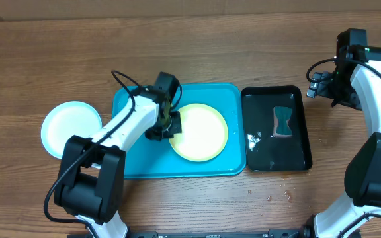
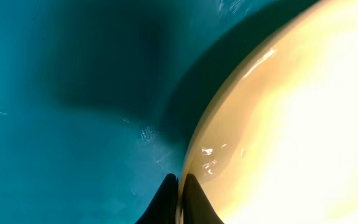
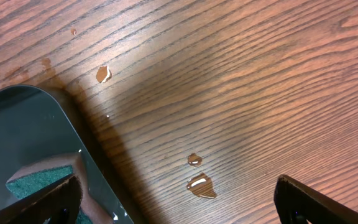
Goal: Clean dirty plates on tray and stack at the side
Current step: 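Lift yellow plate with left gripper and tilt it over black tray, then hold yellow plate tilted over black tray with left gripper, then carry yellow plate left with left gripper to the plate stack, then lower yellow plate onto light-blue plate stack and open left gripper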
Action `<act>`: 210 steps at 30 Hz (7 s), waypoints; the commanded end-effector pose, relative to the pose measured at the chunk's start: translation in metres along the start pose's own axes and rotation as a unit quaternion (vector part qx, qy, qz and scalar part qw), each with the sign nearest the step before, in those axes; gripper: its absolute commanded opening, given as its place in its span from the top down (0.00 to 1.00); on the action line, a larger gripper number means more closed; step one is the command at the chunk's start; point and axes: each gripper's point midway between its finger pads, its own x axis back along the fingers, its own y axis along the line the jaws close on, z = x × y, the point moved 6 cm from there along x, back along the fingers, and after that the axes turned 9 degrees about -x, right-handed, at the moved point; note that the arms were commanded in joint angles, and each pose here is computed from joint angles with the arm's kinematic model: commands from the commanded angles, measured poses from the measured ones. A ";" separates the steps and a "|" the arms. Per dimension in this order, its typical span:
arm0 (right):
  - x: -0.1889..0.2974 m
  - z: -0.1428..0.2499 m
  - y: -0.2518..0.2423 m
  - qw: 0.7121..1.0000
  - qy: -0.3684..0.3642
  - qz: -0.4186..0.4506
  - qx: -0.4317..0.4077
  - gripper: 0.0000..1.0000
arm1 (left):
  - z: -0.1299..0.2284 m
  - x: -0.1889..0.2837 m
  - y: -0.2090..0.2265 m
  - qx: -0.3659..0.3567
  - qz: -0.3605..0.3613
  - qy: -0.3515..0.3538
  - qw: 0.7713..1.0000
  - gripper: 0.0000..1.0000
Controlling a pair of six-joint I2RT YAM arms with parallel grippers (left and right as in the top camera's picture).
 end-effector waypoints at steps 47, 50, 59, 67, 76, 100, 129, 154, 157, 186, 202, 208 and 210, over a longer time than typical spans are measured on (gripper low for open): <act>0.008 -0.004 -0.003 1.000 -0.015 -0.002 -0.009 0.00 | -0.039 0.110 -0.166 -0.179 -0.028 -0.289 0.940 0.96; 0.008 -0.004 -0.003 1.000 -0.015 -0.002 -0.009 0.00 | -0.032 0.124 -0.182 -0.201 -0.047 -0.317 0.926 0.96; 0.008 -0.004 -0.003 1.000 -0.015 -0.002 -0.009 0.00 | -0.003 0.161 -0.216 -0.272 -0.175 -0.407 0.854 0.96; 0.008 -0.004 -0.003 1.000 -0.015 -0.002 -0.009 0.00 | 0.032 0.185 -0.234 -0.310 -0.301 -0.462 0.774 0.96; 0.008 -0.004 -0.003 1.000 -0.015 -0.002 -0.009 0.00 | 0.049 0.198 -0.243 -0.314 -0.345 -0.488 0.738 0.96; 0.008 -0.004 -0.003 1.000 -0.015 -0.002 -0.009 0.00 | 0.049 0.197 -0.246 -0.314 -0.335 -0.489 0.741 0.96; 0.008 -0.004 -0.003 1.000 -0.015 -0.002 -0.009 0.00 | 0.028 0.127 -0.211 -0.238 -0.066 -0.273 0.930 0.96; 0.008 -0.004 -0.003 1.000 -0.015 -0.002 -0.009 0.00 | -0.030 0.114 0.173 0.277 -0.050 -0.020 0.959 0.96; 0.008 -0.004 -0.003 1.000 -0.015 -0.002 -0.009 0.00 | -0.014 0.110 0.210 0.331 -0.051 -0.008 0.942 0.95; 0.008 -0.004 -0.003 1.000 -0.015 -0.002 -0.009 0.00 | 0.063 0.066 0.320 0.499 -0.051 0.007 0.865 0.88; 0.008 -0.004 -0.003 1.000 -0.015 -0.002 -0.009 0.00 | 0.004 0.070 0.267 0.341 0.143 -0.078 0.926 0.14; 0.008 -0.004 -0.003 1.000 -0.015 -0.002 -0.009 0.00 | -0.020 0.066 0.228 0.277 0.145 -0.081 0.947 0.00; 0.008 -0.004 -0.003 1.000 -0.015 -0.002 -0.009 0.00 | -0.024 0.065 0.219 0.264 0.146 -0.080 0.950 0.00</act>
